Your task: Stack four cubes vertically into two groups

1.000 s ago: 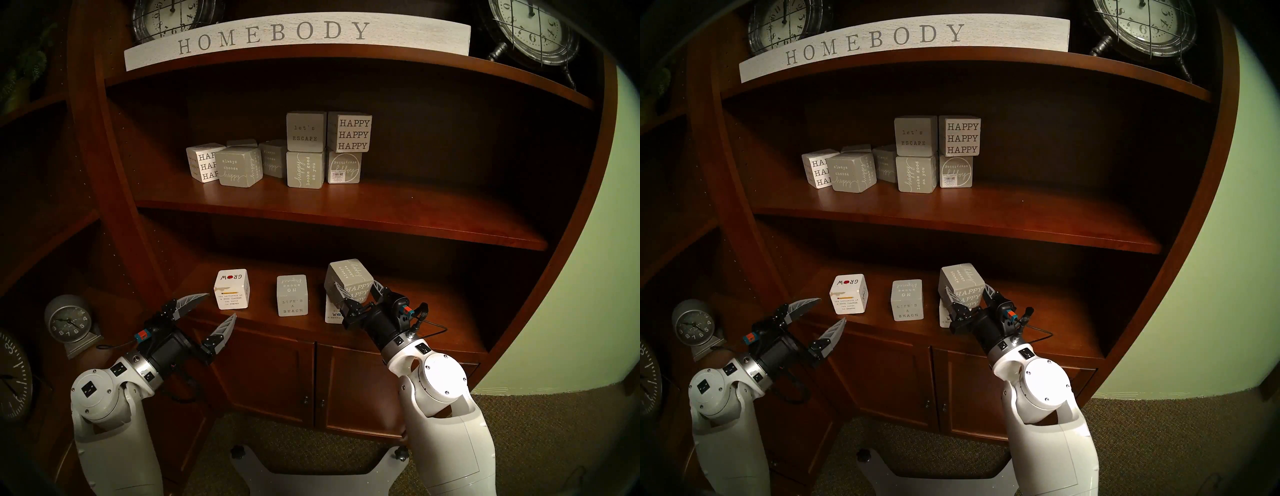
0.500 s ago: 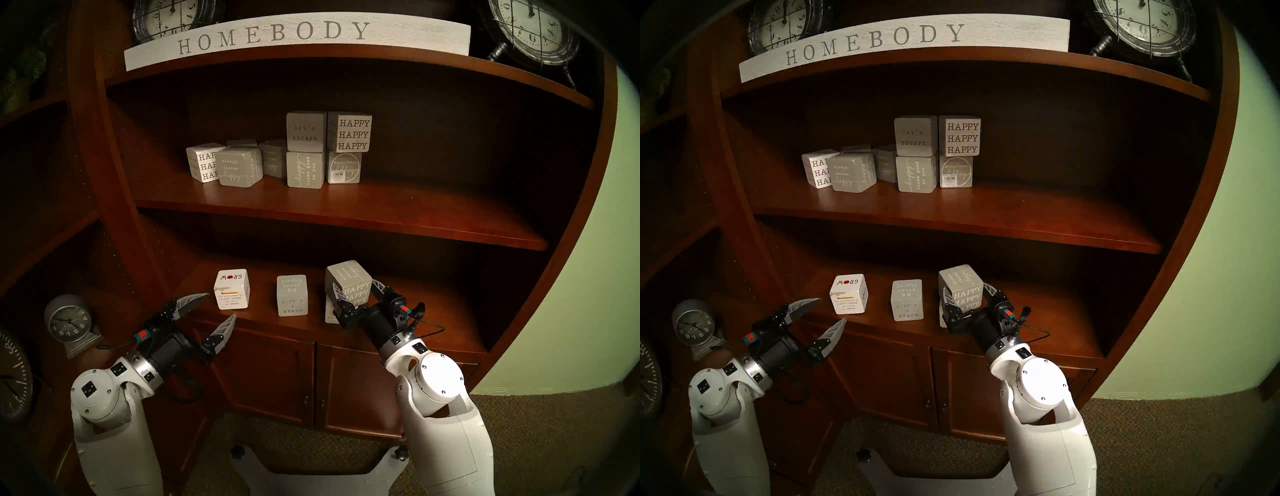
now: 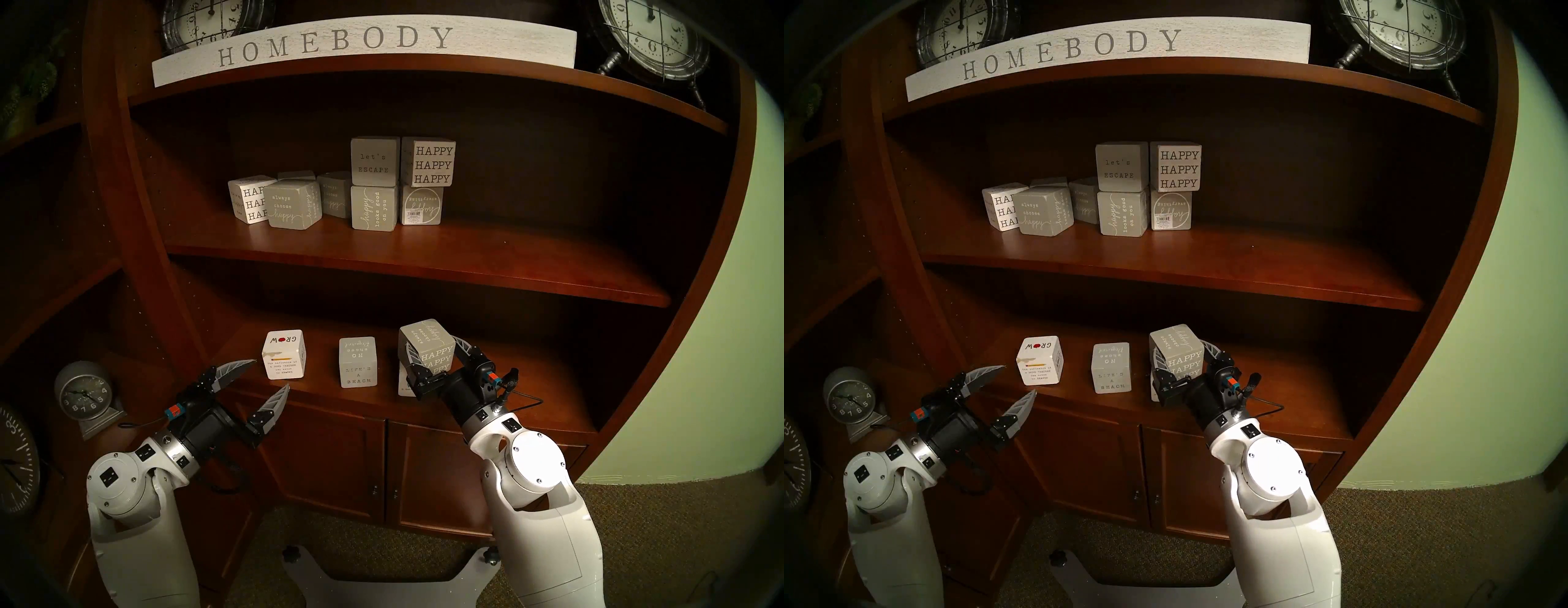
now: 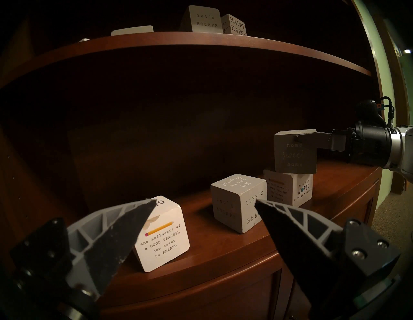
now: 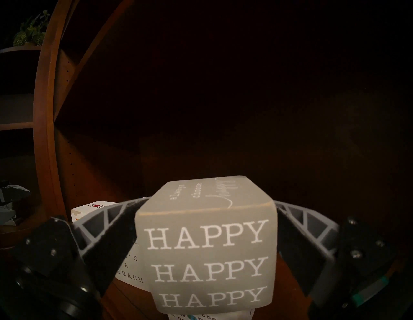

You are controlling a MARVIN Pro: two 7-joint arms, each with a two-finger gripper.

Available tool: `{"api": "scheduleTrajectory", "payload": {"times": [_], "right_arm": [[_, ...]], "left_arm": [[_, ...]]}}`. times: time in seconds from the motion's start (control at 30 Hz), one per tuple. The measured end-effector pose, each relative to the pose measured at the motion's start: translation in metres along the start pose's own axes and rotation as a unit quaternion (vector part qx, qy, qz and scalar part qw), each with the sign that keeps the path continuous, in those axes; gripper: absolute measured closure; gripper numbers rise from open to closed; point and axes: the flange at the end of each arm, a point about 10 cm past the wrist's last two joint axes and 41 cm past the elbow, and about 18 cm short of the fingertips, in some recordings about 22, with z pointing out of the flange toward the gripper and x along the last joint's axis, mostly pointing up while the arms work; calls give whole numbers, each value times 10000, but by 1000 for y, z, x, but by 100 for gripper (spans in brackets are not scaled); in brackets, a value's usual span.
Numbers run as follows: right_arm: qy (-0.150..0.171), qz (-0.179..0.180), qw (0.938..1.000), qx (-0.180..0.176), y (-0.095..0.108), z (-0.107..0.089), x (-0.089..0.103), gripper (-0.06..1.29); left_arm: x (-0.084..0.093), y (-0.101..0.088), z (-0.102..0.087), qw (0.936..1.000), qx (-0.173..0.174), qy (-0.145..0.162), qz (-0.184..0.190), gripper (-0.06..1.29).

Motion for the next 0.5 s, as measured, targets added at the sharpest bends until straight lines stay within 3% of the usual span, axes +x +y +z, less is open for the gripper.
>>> {"api": "scheduleTrajectory", "payload": {"times": [0.5], "right_arm": [[216,-46,9997,121,-3,8,13,1]], "left_arm": [[0,0,0,10000,0,0,0,1]]}}
